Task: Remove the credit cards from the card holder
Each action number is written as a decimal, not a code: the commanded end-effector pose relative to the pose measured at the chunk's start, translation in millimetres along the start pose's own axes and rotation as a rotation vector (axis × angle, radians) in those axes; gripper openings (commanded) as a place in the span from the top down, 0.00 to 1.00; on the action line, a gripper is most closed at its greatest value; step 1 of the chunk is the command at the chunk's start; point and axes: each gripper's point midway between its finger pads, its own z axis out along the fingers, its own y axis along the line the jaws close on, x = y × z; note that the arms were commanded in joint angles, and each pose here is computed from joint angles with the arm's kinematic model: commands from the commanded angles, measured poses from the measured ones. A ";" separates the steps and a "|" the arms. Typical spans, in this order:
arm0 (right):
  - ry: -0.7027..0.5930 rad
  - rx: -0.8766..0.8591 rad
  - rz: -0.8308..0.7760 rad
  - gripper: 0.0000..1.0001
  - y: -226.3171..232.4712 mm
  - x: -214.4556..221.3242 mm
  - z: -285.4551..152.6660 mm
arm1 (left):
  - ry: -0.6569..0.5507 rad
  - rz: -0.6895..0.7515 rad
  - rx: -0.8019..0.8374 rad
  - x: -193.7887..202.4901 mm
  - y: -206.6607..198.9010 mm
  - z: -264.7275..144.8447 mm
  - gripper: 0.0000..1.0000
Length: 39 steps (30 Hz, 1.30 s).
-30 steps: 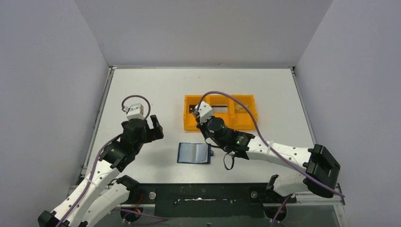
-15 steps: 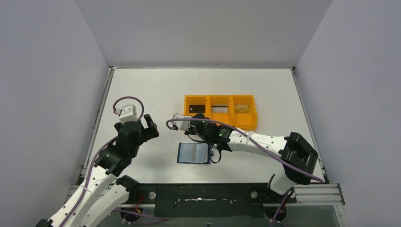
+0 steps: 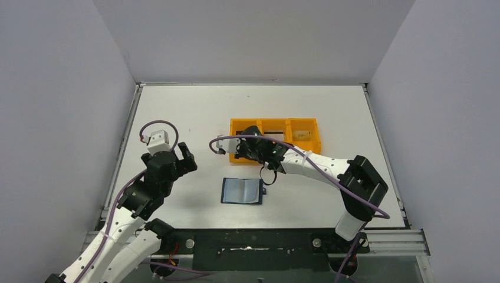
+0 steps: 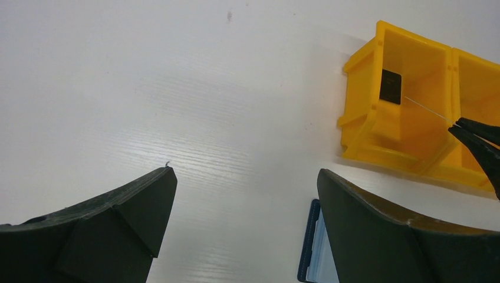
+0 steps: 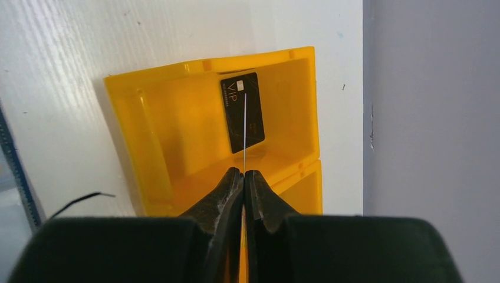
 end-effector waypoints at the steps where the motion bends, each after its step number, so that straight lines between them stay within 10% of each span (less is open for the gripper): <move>1: -0.056 0.051 -0.033 1.00 -27.7 -16.9 6.9 | -0.053 -0.042 0.001 -17.1 -1.8 -4.5 0.08; 39: 0.073 0.057 -0.096 0.94 -49.4 36.9 91.4 | -0.032 -0.025 -0.005 -12.4 -2.7 -0.4 0.08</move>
